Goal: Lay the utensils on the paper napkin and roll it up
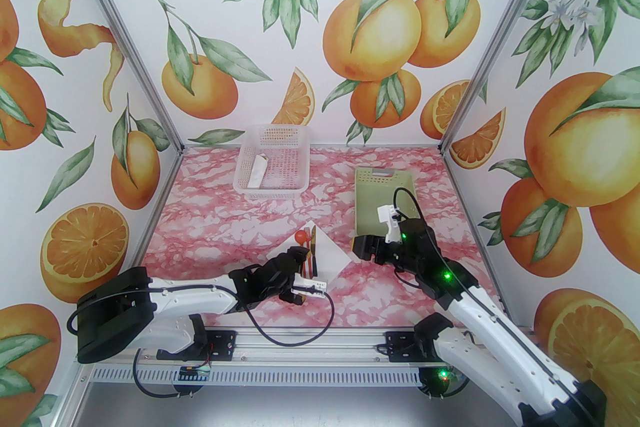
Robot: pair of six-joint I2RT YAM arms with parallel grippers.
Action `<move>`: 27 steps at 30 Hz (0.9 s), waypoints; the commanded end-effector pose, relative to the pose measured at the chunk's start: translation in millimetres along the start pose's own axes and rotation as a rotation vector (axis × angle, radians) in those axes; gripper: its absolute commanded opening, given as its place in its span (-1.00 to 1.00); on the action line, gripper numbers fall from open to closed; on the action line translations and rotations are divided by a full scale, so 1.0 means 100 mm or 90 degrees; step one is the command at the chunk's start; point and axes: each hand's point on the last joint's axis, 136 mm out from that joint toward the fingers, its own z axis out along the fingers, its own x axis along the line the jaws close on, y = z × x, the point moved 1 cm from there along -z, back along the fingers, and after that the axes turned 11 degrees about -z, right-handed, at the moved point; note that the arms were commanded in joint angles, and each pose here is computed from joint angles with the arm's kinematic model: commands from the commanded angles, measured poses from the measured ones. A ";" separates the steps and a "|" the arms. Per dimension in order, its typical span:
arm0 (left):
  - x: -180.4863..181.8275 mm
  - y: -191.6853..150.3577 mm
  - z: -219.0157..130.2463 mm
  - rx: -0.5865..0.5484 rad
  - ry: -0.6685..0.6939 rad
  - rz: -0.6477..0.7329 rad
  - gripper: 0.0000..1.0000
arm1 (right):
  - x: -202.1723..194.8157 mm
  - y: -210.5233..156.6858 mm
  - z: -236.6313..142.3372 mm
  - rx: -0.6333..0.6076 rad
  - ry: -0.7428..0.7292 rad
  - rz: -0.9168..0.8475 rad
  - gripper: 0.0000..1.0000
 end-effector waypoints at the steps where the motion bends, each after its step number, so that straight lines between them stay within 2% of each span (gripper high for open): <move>1: 0.06 0.05 -0.04 -0.029 0.013 -0.020 1.00 | 0.11 -0.15 0.08 0.027 0.053 0.019 0.09; 8: 0.12 0.04 -0.02 -0.029 0.018 -0.030 1.00 | 0.23 -0.46 0.29 0.073 0.074 0.023 -0.24; 15: 0.16 0.01 0.00 -0.026 0.022 -0.035 1.00 | 0.28 -0.75 0.48 0.105 0.102 0.061 -0.72; 19: 0.18 0.00 0.03 -0.024 0.025 -0.035 1.00 | 0.30 -0.89 0.57 0.120 0.114 0.076 -0.91; 22: 0.19 0.00 0.05 -0.022 0.025 -0.034 1.00 | 0.30 -0.98 0.63 0.136 0.116 0.080 -0.99; 27: 0.22 -0.01 0.09 -0.017 0.028 -0.033 1.00 | 0.34 -1.10 0.75 0.157 0.124 0.084 -1.00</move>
